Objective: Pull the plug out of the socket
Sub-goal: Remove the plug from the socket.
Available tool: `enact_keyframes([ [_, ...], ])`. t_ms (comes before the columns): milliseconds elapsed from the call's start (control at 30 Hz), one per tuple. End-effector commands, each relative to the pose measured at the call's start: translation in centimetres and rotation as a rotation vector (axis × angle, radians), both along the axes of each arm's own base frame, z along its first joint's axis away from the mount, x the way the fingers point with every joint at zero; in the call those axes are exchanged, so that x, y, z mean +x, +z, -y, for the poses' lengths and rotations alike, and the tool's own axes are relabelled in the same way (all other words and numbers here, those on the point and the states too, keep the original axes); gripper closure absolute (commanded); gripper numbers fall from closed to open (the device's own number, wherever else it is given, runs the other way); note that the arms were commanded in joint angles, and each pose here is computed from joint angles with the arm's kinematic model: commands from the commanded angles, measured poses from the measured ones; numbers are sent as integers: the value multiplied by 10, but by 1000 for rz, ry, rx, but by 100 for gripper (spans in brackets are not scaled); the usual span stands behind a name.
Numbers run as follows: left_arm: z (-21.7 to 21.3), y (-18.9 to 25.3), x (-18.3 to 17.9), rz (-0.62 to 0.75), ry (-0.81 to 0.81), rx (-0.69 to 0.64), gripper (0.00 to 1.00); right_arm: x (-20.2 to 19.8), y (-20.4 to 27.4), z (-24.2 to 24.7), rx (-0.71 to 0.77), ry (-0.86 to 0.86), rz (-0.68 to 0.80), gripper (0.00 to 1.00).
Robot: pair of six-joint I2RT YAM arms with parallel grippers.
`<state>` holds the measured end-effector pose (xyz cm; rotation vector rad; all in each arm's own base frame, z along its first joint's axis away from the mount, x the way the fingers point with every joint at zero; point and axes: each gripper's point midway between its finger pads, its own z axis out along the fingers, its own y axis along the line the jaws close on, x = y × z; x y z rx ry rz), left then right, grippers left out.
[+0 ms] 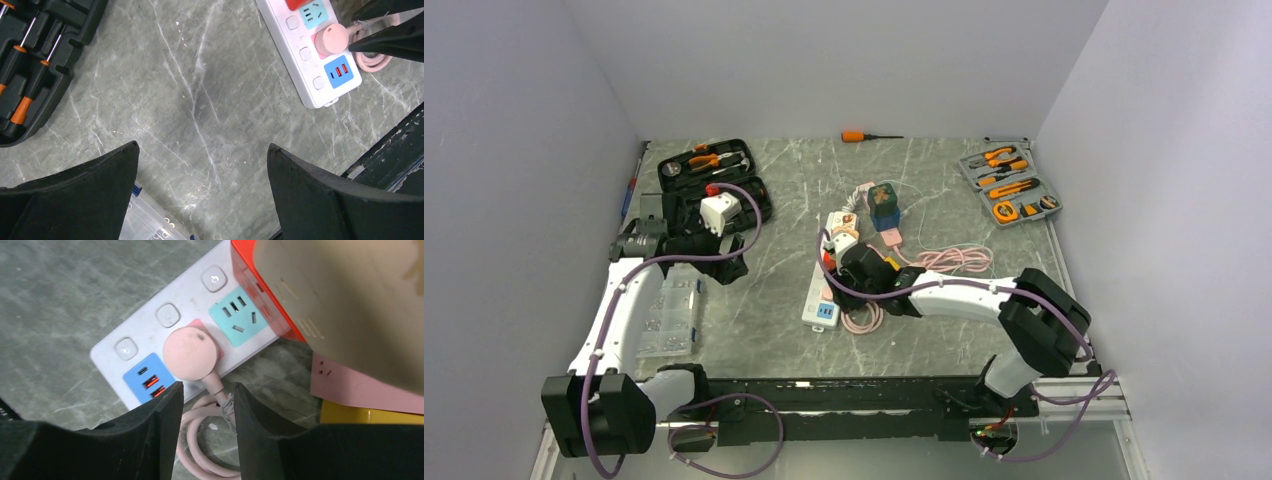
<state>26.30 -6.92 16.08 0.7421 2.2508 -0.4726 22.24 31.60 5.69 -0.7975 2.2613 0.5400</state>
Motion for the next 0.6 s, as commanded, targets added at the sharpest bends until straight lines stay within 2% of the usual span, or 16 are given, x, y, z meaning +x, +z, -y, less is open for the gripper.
enact_keyframes([
  [0, 6, 19, 1, 65, -40, -16, 1, -17, -40, 39, -258, -16, -84, 55],
  [233, 5, 17, -1, 73, -45, -7, 1, 1, -24, 46, -298, -85, 2, 49],
  [400, 5, 15, -2, 72, -47, -7, 1, 11, 2, 43, -266, -93, 71, 47],
  [467, 5, 15, -2, 72, -48, -9, 1, 11, 4, 42, -272, -77, 73, 49],
  [567, 5, 16, -2, 78, -50, -5, 1, 11, 5, 40, -290, -51, 70, 57],
])
